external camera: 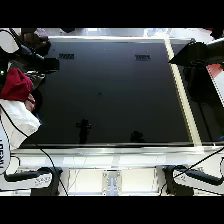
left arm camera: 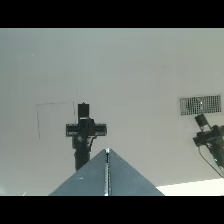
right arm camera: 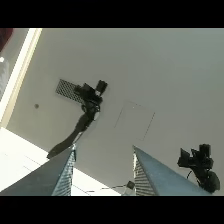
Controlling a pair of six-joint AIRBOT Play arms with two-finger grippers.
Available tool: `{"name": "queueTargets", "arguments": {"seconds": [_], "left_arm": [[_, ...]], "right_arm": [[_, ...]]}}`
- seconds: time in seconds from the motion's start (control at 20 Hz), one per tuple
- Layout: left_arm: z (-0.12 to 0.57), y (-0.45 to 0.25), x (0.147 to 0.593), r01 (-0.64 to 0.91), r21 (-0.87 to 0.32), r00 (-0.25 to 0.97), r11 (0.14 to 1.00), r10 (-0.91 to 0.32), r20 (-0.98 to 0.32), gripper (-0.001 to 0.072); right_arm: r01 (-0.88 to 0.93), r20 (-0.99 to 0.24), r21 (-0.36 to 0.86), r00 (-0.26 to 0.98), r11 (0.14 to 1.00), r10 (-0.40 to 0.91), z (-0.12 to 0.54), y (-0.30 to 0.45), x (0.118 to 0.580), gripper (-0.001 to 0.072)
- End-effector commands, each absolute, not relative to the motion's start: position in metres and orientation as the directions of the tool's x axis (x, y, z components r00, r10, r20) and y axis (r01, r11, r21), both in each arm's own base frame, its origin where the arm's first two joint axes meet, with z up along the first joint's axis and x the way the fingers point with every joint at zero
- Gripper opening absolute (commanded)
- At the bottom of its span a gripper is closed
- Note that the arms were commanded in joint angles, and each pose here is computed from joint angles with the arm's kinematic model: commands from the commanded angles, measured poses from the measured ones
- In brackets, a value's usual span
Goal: Fold the shirts.
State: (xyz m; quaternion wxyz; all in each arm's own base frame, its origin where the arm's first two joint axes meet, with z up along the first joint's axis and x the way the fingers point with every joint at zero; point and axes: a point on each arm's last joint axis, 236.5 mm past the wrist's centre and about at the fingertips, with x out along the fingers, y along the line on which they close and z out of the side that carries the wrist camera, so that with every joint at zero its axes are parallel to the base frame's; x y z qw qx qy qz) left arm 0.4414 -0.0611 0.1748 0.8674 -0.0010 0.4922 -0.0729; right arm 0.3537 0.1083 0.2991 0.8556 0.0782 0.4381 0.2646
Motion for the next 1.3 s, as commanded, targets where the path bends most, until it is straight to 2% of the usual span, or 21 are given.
{"name": "queueTargets", "arguments": {"seconds": [0.0,0.65,0.7,0.85,0.95,1.05,1.1,1.15,1.2,1.25], "left_arm": [[0.175,-0.061,0.441,0.126,-0.073,0.506,0.989,-0.127,-0.853,0.0013],[0.177,-0.062,0.448,0.126,-0.073,0.526,0.989,-0.129,-0.841,0.0013],[0.18,-0.062,0.458,0.125,-0.073,0.559,0.989,-0.131,-0.819,0.0013],[0.17,-0.063,0.461,0.123,-0.074,0.542,0.99,-0.13,-0.83,0.0013],[0.163,-0.063,0.465,0.123,-0.073,0.53,0.99,-0.128,-0.838,0.0013],[0.155,-0.048,0.475,0.126,0.0,0.539,0.992,-0.069,-0.839,0.0022],[0.153,-0.027,0.482,0.133,0.113,0.554,0.985,0.02,-0.832,0.0024],[0.157,0.002,0.489,0.113,0.251,0.573,0.961,0.144,-0.807,0.0094],[0.168,0.035,0.494,0.064,0.389,0.593,0.919,0.279,-0.755,0.0286],[0.186,0.068,0.498,0.007,0.521,0.607,0.853,0.411,-0.681,0.0528]], "right_arm": [[-0.385,-0.708,0.365,0.477,0.848,0.521,0.299,0.108,0.354,0.0391],[-0.385,-0.708,0.365,0.477,0.848,0.521,0.299,0.108,0.354,0.0391],[-0.393,-0.708,0.358,0.477,0.847,0.52,0.299,0.108,0.354,0.0391],[-0.489,-0.677,0.249,0.529,0.836,0.512,0.307,0.106,0.366,0.0391],[-0.487,-0.662,0.246,0.547,0.838,0.512,0.31,0.106,0.37,0.0391],[-0.487,-0.661,0.246,0.548,0.838,0.512,0.31,0.106,0.37,0.0391],[-0.486,-0.657,0.245,0.553,0.839,0.512,0.311,0.106,0.372,0.0391],[-0.484,-0.645,0.242,0.567,0.841,0.512,0.314,0.106,0.375,0.0391],[-0.481,-0.628,0.24,0.585,0.843,0.513,0.318,0.106,0.379,0.0391],[-0.479,-0.598,0.238,0.613,0.845,0.516,0.325,0.107,0.386,0.0391]]}}
